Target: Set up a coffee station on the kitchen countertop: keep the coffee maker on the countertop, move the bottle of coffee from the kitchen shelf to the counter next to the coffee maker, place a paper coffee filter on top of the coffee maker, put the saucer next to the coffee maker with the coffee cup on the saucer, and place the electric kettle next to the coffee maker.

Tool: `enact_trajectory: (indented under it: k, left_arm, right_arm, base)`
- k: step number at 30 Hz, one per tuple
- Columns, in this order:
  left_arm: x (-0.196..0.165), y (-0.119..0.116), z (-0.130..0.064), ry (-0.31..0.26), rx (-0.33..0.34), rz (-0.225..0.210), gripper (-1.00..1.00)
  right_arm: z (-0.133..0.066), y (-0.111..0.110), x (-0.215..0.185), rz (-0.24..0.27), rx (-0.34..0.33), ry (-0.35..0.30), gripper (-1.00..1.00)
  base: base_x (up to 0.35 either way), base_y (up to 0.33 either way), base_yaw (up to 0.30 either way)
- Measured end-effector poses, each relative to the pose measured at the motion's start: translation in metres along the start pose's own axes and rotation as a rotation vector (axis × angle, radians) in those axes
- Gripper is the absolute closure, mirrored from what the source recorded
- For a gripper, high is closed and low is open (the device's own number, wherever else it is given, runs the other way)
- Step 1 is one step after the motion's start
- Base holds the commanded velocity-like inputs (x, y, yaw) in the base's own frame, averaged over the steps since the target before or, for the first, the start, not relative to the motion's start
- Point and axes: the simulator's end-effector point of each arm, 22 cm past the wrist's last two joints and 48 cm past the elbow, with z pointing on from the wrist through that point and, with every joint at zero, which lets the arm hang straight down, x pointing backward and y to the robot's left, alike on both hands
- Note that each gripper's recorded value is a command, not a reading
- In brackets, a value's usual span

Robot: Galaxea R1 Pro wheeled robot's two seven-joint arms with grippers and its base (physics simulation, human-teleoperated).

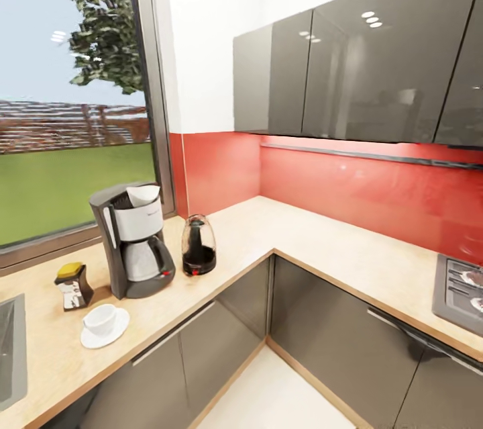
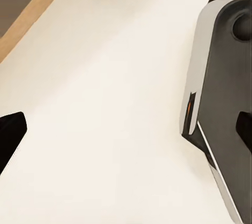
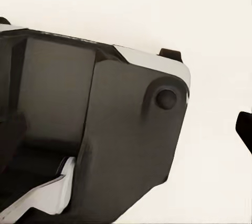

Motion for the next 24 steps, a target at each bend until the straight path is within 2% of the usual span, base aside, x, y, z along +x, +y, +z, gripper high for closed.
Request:
enact_trajectory:
  k: [5,13,16,21,24]
  left_arm:
    - [0.0,0.0,0.0,-0.001,0.0,-0.004,-1.0]
    - [0.0,-0.006,-0.001,-0.001,0.007,-0.006,-1.0]
    - [0.001,-0.01,-0.001,0.0,0.011,-0.007,-1.0]
    - [0.001,-0.012,-0.001,0.0,0.014,-0.008,-1.0]
    - [0.001,-0.012,-0.001,0.0,0.015,-0.008,-1.0]
  right_arm:
    - [0.002,0.003,0.011,0.043,-0.011,0.013,-1.0]
    - [0.002,0.003,0.011,0.046,-0.009,0.008,-1.0]
    - [0.002,0.002,0.004,0.042,-0.007,-0.023,-1.0]
    - [-0.001,-0.005,-0.022,0.034,0.006,-0.143,-1.0]
    - [-0.002,-0.008,-0.028,0.032,0.01,-0.172,-1.0]
  base:
    - [0.0,0.0,-0.063]
    - [0.0,0.0,-0.006]
    - [0.0,0.0,0.0]
    - [0.0,0.0,0.0]
    - [0.0,0.0,0.0]
